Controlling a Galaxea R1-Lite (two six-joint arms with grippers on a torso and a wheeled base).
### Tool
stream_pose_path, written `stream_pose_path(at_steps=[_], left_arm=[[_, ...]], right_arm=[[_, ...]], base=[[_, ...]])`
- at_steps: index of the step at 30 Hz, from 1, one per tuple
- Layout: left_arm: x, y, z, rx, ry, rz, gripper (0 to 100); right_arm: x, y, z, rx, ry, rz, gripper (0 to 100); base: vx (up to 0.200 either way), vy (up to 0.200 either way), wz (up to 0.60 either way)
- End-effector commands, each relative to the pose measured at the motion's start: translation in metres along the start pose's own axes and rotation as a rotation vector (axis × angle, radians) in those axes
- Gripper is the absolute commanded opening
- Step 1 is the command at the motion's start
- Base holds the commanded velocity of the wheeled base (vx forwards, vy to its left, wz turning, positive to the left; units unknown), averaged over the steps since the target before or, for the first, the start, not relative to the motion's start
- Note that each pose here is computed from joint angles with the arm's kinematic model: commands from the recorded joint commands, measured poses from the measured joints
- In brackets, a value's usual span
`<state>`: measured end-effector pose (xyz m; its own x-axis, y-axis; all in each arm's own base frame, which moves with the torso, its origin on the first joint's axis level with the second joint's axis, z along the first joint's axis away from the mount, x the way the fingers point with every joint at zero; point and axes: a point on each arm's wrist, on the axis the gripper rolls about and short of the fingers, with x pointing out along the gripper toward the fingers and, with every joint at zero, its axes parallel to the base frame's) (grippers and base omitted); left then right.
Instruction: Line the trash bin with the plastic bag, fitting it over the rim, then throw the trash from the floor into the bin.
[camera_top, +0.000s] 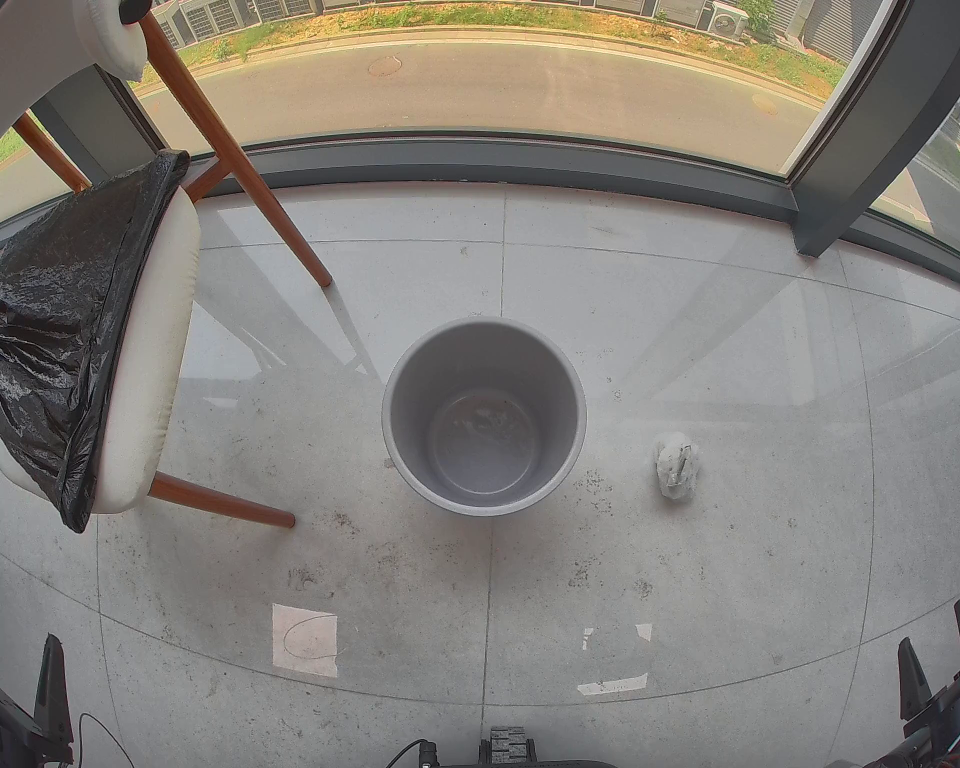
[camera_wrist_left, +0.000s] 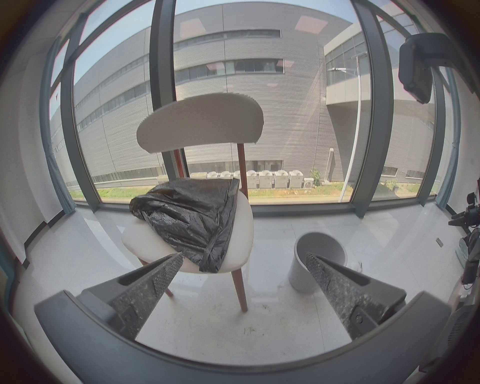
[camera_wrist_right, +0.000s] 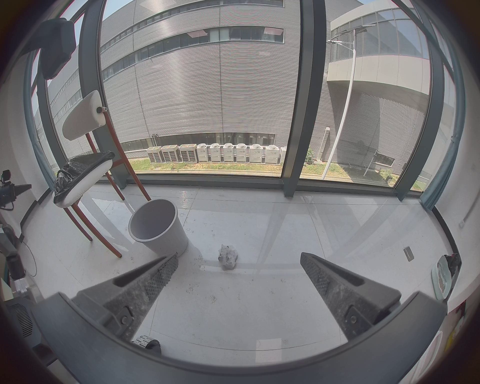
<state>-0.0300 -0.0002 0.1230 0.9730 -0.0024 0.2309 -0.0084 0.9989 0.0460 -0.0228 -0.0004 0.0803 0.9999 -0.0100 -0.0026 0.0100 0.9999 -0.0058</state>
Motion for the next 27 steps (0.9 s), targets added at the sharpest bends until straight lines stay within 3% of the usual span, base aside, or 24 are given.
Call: stream_pose_path(at_steps=[1,11,19,27], left_arm=[[0.011,0.002,0.027,-0.004,0.048,-0.023,100],[0.093,0.003,0.084,-0.010,0.177,-0.045,100],[0.157,0.007,0.092,-0.015,0.267,0.015,100],[0.214,0.011,0.091,-0.013,0.234,0.033,100]], right_arm=[[0.001,0.000,-0.005,0.001,0.014,0.001,100],[0.001,0.000,-0.005,-0.004,0.017,0.002,100],[0.001,0.000,-0.005,0.003,0.013,0.002,100],[0.001,0.000,-0.005,0.003,0.013,0.002,100]], base=[[0.000,0.000,0.00],[0.000,0.000,0.00],[0.000,0.000,0.00],[0.000,0.000,0.00]])
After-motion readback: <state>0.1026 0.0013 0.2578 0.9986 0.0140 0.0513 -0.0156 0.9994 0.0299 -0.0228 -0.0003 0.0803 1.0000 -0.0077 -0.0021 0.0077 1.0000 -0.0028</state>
